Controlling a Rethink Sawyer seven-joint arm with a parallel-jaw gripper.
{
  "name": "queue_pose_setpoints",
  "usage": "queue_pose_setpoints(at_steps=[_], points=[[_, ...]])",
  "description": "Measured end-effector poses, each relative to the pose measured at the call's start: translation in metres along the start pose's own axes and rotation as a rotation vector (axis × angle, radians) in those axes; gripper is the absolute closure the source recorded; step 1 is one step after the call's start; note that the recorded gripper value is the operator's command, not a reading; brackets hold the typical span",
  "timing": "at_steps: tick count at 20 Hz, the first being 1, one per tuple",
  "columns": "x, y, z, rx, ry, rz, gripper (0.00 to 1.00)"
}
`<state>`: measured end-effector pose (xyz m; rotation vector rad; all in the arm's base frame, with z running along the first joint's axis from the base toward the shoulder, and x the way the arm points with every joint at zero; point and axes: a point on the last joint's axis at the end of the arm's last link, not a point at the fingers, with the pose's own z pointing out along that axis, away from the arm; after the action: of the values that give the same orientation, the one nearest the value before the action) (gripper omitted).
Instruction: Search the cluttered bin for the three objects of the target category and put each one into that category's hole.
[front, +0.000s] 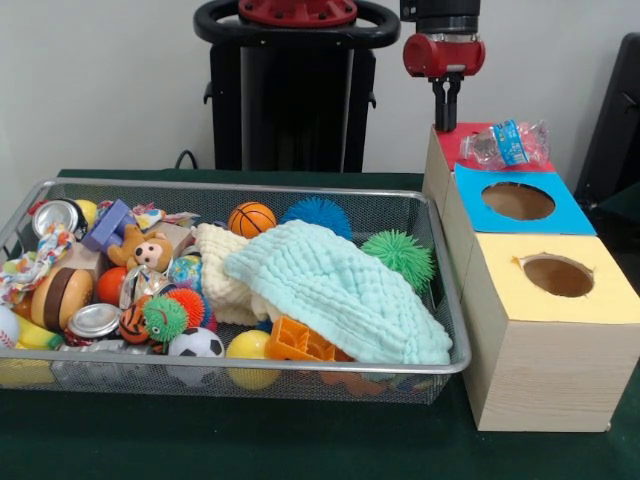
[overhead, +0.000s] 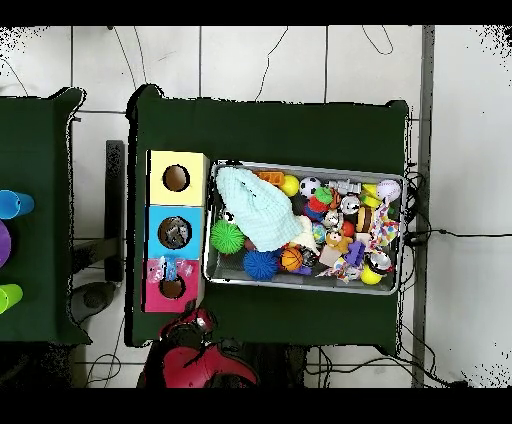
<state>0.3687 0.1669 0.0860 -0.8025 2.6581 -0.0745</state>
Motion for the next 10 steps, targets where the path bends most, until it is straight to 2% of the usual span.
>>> queue_pose_setpoints(at_steps=[6,10], points=[[0.003,0.012,-0.004,-0.028,-0.057,-0.021,1.0],[0.008,0.019,-0.006,-0.04,-0.06,-0.025,1.0]])
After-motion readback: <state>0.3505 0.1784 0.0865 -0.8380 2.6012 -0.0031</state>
